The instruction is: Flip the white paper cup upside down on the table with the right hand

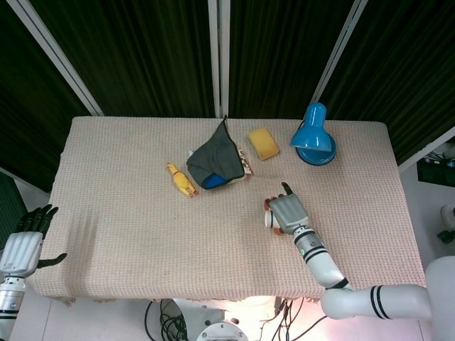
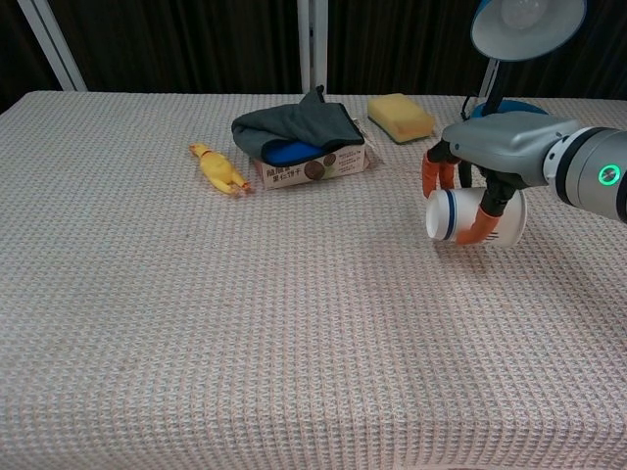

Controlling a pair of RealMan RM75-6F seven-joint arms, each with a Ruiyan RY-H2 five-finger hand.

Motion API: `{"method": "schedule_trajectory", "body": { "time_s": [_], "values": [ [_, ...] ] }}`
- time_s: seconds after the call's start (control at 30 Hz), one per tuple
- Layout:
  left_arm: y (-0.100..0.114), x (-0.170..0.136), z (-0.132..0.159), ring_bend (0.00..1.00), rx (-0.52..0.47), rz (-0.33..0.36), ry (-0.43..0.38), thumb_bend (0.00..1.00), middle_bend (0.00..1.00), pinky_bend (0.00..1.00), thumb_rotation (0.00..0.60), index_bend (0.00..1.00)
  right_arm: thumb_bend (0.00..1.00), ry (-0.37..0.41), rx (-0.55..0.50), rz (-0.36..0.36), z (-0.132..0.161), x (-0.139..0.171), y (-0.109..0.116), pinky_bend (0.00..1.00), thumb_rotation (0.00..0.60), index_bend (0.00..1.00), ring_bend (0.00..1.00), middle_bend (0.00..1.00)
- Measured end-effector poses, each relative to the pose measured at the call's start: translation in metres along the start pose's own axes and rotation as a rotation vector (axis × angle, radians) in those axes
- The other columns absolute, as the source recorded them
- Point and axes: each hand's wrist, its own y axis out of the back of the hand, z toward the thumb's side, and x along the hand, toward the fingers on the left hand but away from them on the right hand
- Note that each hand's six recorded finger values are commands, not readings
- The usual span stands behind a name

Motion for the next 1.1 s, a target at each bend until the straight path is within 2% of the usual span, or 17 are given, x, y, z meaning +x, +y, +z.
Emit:
{"method": "schedule_trajectory", "body": {
  "time_s": [0.2, 0.3, 0.43, 0.57, 0.73, 0.87, 0.97, 1.1],
  "values": [
    [-0.002, 0.002, 0.002, 0.0, 0.002, -0.007, -0.006, 0.08, 0.01, 0.09, 0.6, 0.04, 0.13, 0.087, -0.213, -0.152, -0.003, 0.006, 0.016, 0.06, 0.6, 0.57, 0.38, 0.47],
    [-0.003, 0.003, 0.004, 0.0, 0.005, -0.009, -0.012, 0.08, 0.01, 0.09, 0.6, 0.04, 0.13, 0.124, -0.354, -0.229, -0.014, 0.007, 0.017, 0.06, 0.6, 0.57, 0.38, 0.47],
    [-0.004, 0.004, 0.007, 0.0, 0.013, -0.014, -0.021, 0.08, 0.01, 0.09, 0.6, 0.04, 0.13, 0.173, -0.582, -0.324, -0.035, 0.007, 0.011, 0.06, 0.6, 0.57, 0.38, 0.47],
    [-0.005, 0.006, 0.011, 0.0, 0.018, -0.015, -0.03, 0.08, 0.01, 0.1, 0.6, 0.04, 0.12, 0.224, -0.798, -0.384, -0.054, 0.006, -0.003, 0.07, 0.6, 0.57, 0.38, 0.47],
    [-0.005, 0.008, 0.015, 0.0, 0.028, -0.015, -0.039, 0.08, 0.01, 0.1, 0.6, 0.04, 0.12, 0.285, -1.071, -0.402, -0.068, 0.006, -0.027, 0.11, 0.6, 0.57, 0.38, 0.47],
    [-0.006, 0.008, 0.015, 0.0, 0.034, -0.015, -0.037, 0.08, 0.01, 0.1, 0.6, 0.04, 0.12, 0.317, -1.228, -0.385, -0.076, 0.005, -0.045, 0.14, 0.6, 0.57, 0.38, 0.47],
    [-0.006, 0.008, 0.015, 0.0, 0.035, -0.014, -0.036, 0.08, 0.01, 0.1, 0.6, 0.04, 0.12, 0.331, -1.277, -0.369, -0.08, 0.004, -0.056, 0.15, 0.6, 0.57, 0.38, 0.47],
    [-0.006, 0.008, 0.013, 0.0, 0.036, -0.015, -0.032, 0.08, 0.01, 0.09, 0.6, 0.04, 0.12, 0.342, -1.25, -0.346, -0.078, 0.004, -0.068, 0.15, 0.6, 0.57, 0.38, 0.47]
  ]
}}
